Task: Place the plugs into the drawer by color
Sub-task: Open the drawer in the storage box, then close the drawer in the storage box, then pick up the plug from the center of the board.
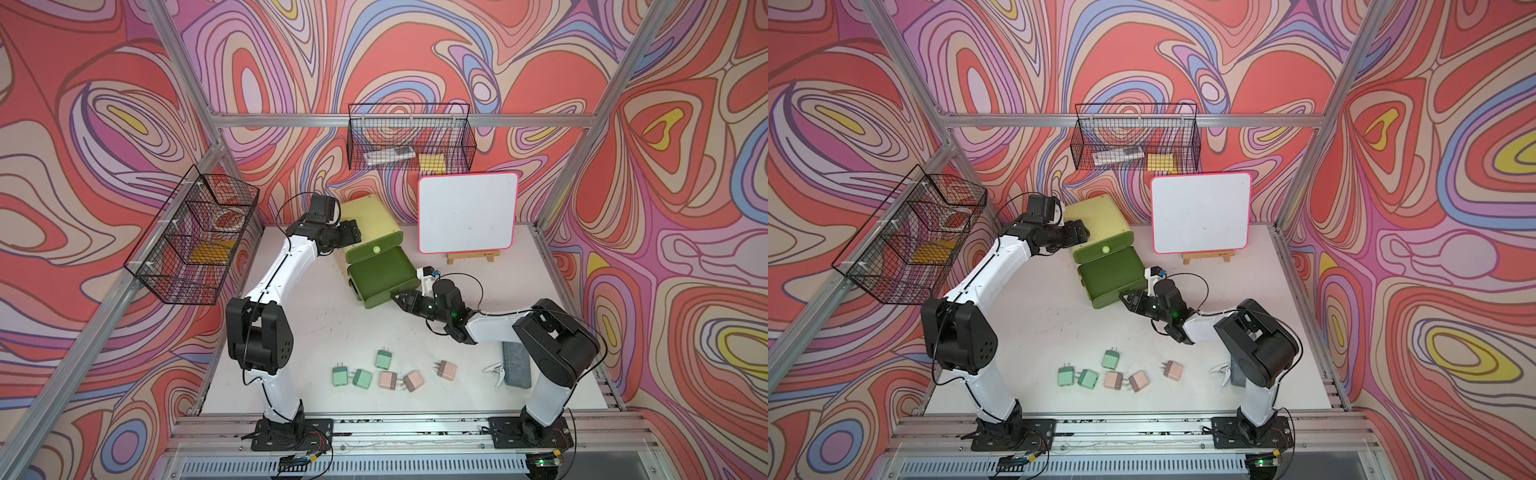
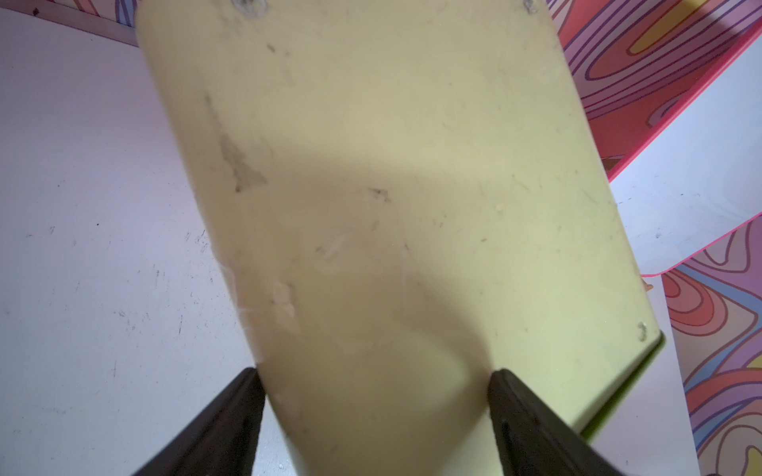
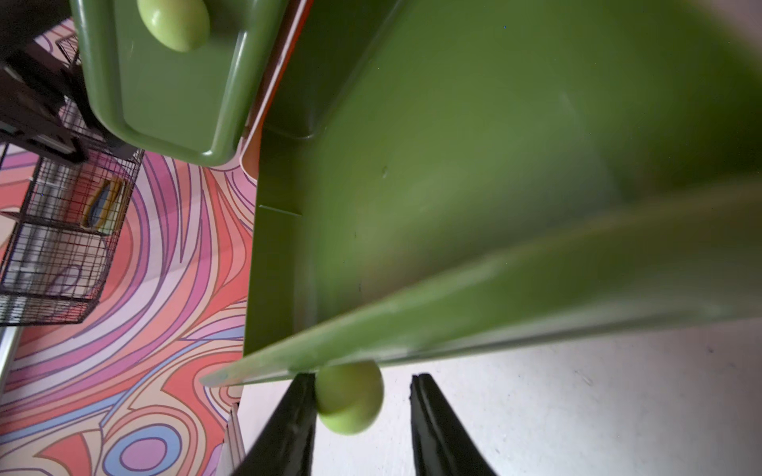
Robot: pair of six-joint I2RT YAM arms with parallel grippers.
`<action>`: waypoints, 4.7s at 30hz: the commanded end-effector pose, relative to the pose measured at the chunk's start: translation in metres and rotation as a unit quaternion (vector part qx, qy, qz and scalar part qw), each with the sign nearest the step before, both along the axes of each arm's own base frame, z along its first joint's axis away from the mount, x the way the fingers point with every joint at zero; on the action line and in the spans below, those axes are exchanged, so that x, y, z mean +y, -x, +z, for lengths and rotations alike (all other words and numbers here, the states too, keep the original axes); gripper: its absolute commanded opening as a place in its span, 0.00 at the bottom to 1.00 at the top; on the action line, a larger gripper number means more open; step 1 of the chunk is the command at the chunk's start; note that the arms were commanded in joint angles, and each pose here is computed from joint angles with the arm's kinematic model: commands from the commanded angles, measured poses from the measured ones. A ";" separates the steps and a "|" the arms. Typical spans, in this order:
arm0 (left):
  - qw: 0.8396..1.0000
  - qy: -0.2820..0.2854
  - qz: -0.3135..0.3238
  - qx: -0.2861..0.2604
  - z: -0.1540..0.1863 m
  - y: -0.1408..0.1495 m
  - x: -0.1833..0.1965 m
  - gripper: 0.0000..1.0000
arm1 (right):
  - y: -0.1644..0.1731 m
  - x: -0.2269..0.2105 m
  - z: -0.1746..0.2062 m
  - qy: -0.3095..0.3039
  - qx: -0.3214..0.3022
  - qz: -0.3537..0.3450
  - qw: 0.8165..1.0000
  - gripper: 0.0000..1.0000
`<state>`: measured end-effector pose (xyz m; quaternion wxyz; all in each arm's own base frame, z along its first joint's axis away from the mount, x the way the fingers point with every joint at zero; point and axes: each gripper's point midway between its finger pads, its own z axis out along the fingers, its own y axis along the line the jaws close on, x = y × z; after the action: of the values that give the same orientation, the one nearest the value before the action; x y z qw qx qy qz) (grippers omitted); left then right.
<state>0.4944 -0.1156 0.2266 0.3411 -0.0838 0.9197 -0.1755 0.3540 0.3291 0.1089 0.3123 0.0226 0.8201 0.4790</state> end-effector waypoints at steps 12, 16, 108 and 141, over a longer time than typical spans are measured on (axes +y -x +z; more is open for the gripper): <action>0.997 -0.027 0.016 0.069 -0.030 0.021 0.018 0.84 | 0.000 -0.011 0.074 0.060 -0.096 0.009 0.994 0.46; 0.998 -0.020 0.020 0.064 -0.026 0.019 0.020 0.84 | -0.021 0.001 0.094 0.080 -0.140 0.016 0.987 0.36; 0.998 -0.016 0.014 0.053 -0.019 0.034 0.019 0.85 | 0.147 -0.009 -0.076 0.491 -0.110 0.140 0.853 0.69; 0.998 -0.022 0.013 0.058 -0.024 0.034 0.020 0.85 | 0.139 0.045 -0.083 0.469 -0.097 0.157 0.864 0.51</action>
<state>0.4784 -0.1020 0.2287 0.3357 -0.0970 0.9207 -0.1740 0.2132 0.3709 0.0227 0.2787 -0.2992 0.9086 0.0853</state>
